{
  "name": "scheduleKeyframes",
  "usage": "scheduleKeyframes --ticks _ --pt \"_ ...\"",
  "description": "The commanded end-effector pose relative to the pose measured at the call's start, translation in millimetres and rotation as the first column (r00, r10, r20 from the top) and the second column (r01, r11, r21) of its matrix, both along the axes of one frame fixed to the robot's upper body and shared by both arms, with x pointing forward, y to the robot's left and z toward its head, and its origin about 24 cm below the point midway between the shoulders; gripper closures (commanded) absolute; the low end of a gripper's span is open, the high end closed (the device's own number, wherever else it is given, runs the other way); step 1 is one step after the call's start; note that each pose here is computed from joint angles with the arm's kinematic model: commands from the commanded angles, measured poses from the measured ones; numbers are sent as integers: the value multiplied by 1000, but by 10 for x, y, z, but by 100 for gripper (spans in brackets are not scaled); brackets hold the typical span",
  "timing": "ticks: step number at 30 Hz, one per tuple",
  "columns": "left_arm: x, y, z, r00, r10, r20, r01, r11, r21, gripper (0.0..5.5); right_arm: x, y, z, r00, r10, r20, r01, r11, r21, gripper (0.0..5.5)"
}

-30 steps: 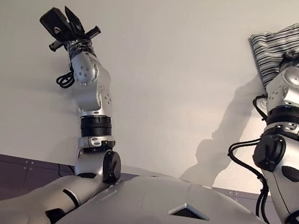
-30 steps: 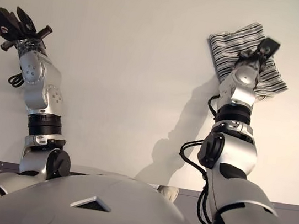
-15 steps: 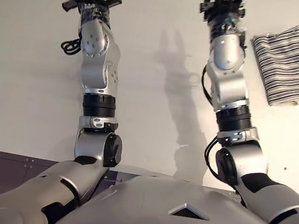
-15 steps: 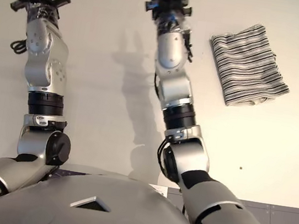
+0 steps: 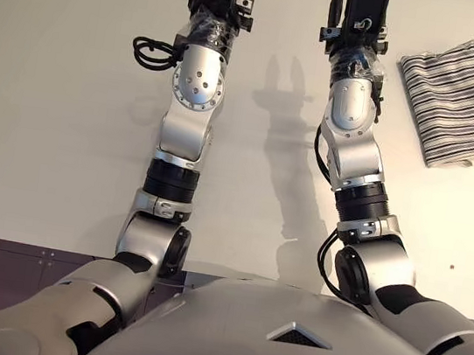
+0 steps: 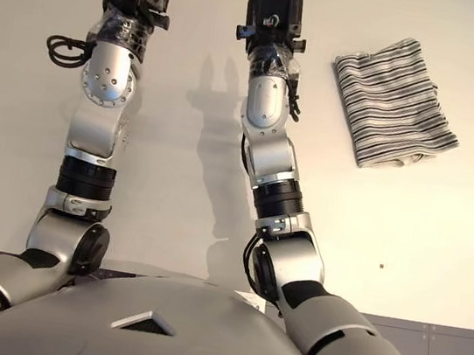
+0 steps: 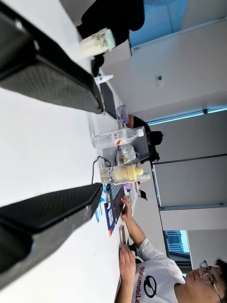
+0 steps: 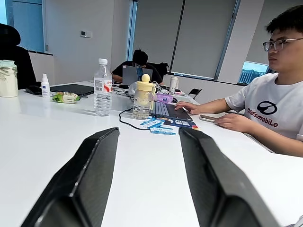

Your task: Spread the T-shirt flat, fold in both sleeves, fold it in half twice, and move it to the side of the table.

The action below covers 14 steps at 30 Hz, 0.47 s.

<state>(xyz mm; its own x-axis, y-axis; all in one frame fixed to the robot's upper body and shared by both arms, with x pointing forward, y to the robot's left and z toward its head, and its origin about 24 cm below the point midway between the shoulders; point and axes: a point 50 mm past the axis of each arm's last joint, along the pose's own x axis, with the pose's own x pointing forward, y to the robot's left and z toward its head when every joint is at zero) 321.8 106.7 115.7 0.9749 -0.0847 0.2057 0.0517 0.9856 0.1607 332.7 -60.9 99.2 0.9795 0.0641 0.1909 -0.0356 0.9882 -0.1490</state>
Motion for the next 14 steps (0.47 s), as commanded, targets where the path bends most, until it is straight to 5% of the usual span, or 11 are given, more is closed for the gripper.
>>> scheduleKeyframes --ticks 1,14 --pt "123 -148 101 1000 -17 24 17 1000 -26 270 113 -67 135 998 -61 27 60 997 45 259" --pt "444 -152 136 989 145 -11 -145 973 -181 270 331 253 349 997 32 69 -35 999 30 245"
